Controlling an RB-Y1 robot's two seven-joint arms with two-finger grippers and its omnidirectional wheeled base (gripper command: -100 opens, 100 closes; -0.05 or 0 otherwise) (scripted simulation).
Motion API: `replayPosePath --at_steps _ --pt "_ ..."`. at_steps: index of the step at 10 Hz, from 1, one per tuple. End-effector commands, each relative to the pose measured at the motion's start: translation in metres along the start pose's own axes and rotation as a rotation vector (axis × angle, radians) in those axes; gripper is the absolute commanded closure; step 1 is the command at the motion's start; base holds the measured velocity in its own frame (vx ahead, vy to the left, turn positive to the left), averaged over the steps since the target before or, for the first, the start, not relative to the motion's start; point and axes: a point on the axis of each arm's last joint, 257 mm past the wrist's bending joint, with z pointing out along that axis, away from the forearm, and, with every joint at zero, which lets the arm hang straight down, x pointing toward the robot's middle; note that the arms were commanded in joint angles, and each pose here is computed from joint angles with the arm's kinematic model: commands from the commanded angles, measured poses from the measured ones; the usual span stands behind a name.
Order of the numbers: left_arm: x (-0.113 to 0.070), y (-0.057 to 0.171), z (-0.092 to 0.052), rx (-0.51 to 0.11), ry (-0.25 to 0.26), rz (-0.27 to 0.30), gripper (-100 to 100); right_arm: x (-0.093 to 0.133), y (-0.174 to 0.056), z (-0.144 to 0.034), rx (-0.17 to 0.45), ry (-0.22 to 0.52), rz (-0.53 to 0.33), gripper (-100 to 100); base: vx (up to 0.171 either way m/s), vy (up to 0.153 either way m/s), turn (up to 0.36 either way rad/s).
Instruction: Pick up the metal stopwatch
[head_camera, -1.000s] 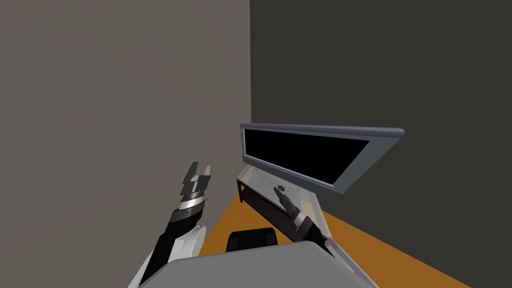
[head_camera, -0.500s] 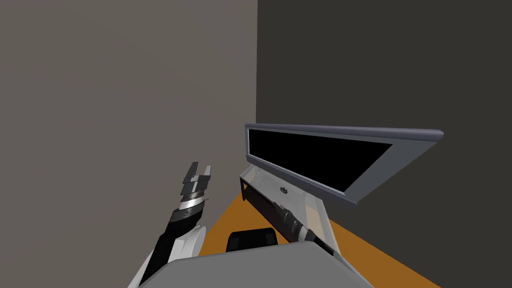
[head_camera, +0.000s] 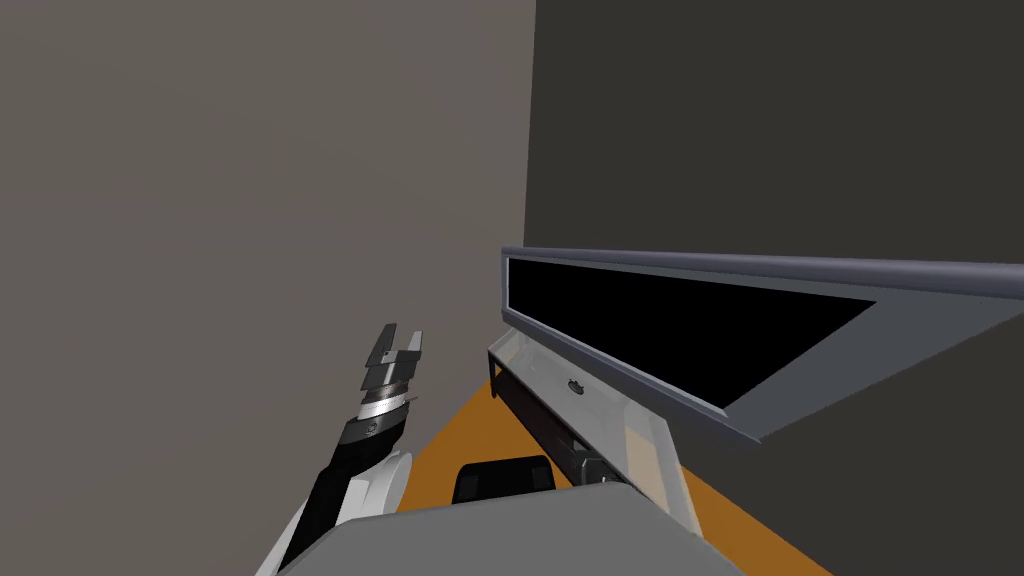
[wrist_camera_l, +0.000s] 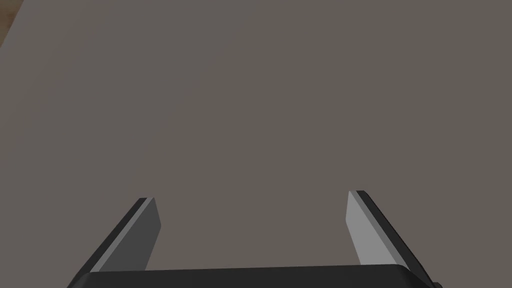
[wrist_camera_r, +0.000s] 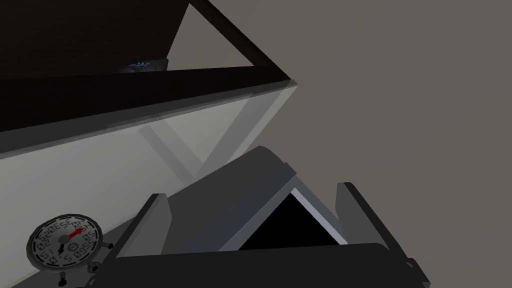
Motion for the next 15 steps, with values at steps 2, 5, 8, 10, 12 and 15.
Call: replayPosePath --at_steps 2,5,8,10,12,15 --pt "0.000 0.000 0.000 0.000 0.000 0.000 0 0.023 -0.033 -0.016 0.065 0.089 -0.061 -100 -0.010 -0.027 0.193" --pt "0.000 0.000 0.000 0.000 0.000 0.000 0 0.049 -0.077 -0.042 0.147 0.199 -0.141 -100 -0.011 -0.046 0.294" --pt "0.000 0.000 0.000 0.000 0.000 0.000 0 0.064 -0.120 -0.071 0.225 0.296 -0.219 -100 -0.007 -0.023 0.206" --pt "0.000 0.000 0.000 0.000 0.000 0.000 0 0.070 -0.159 -0.101 0.298 0.377 -0.293 -100 0.012 -0.046 0.397" --pt "0.000 0.000 0.000 0.000 0.000 0.000 0 0.066 -0.194 -0.128 0.364 0.441 -0.362 -100 0.009 -0.056 0.343" --pt "0.000 0.000 0.000 0.000 0.000 0.000 0 0.050 -0.235 -0.160 0.445 0.507 -0.449 -100 0.033 -0.042 0.352"
